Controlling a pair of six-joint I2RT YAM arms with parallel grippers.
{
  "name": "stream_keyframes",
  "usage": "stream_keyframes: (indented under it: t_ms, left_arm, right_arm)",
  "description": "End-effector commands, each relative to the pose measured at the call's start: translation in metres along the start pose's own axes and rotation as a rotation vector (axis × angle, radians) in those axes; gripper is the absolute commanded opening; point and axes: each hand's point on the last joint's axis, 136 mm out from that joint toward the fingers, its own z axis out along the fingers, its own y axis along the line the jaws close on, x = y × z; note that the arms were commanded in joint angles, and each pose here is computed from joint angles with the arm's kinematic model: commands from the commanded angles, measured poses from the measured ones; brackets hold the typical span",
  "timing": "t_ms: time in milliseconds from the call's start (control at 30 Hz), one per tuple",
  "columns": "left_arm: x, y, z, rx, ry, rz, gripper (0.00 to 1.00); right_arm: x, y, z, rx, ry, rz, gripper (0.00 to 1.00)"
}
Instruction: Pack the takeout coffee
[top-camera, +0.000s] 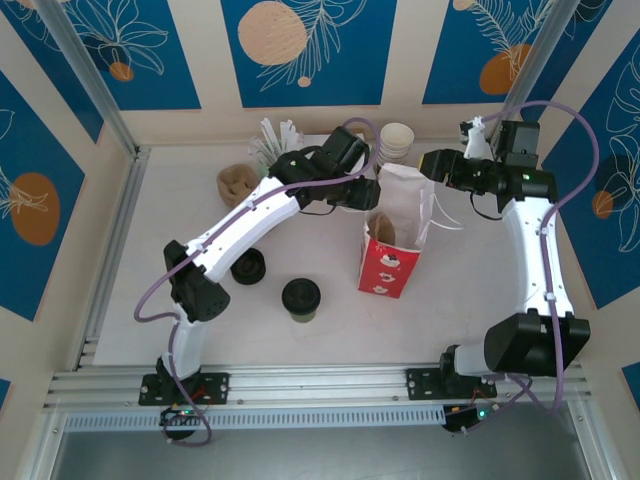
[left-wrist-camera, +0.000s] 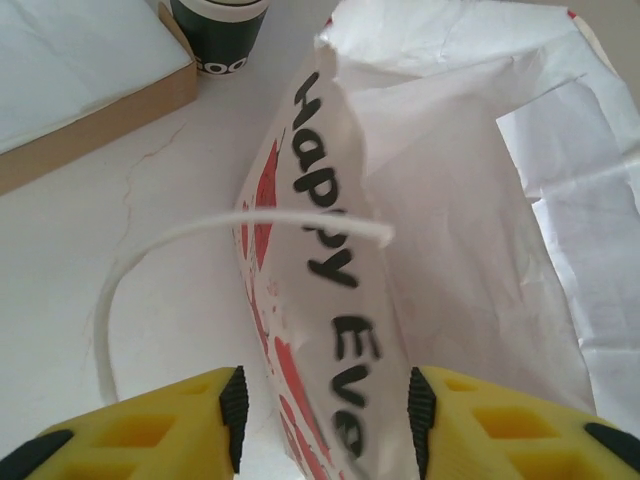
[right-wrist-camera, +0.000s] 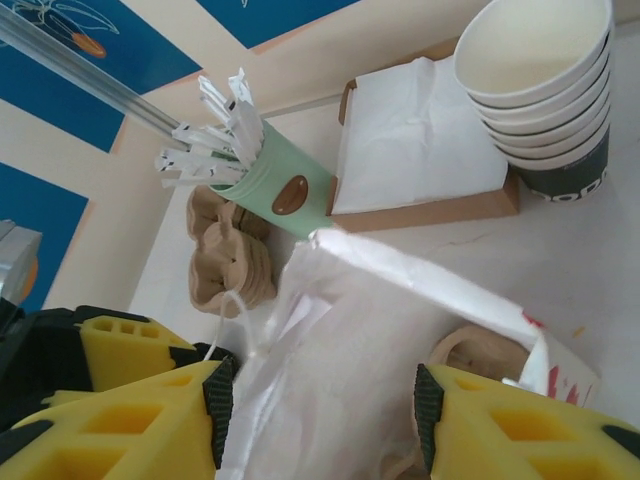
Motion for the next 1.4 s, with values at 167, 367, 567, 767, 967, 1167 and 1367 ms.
stream_keyframes:
  t_ms: [167, 367, 567, 767, 967, 1167, 1367]
  left_arm:
    - [-0.002, -0.002, -0.061, 0.008, -0.049, 0.067, 0.58]
    - [0.003, 0.007, -0.098, -0.007, -0.114, 0.134, 0.67]
    - [0.019, 0.015, -0.123, 0.0, -0.13, 0.186, 0.72]
    - [0.038, 0.025, -0.139, 0.004, -0.128, 0.206, 0.75]
    - [0.045, 0.041, -0.148, -0.025, -0.15, 0.193, 0.77]
    - [0.041, 0.046, -0.16, -0.029, -0.187, 0.209, 0.79]
    - [0.035, 0.054, -0.158, -0.032, -0.182, 0.24, 0.8]
  right_arm:
    - [-0.006, 0.002, 0.005, 0.003, 0.008, -0.166, 0.55]
    - [-0.002, -0.005, 0.015, 0.023, 0.052, -0.297, 0.58]
    - [-0.002, -0.018, 0.025, 0.044, 0.101, -0.367, 0.62]
    - [0.0, -0.034, 0.039, 0.081, 0.172, -0.359, 0.65]
    - [0.015, -0.029, 0.056, 0.02, 0.236, -0.406, 0.67]
    - [0.026, -0.032, 0.077, -0.033, 0.297, -0.414, 0.65]
    - [0.029, -0.03, 0.09, -0.034, 0.327, -0.479, 0.53]
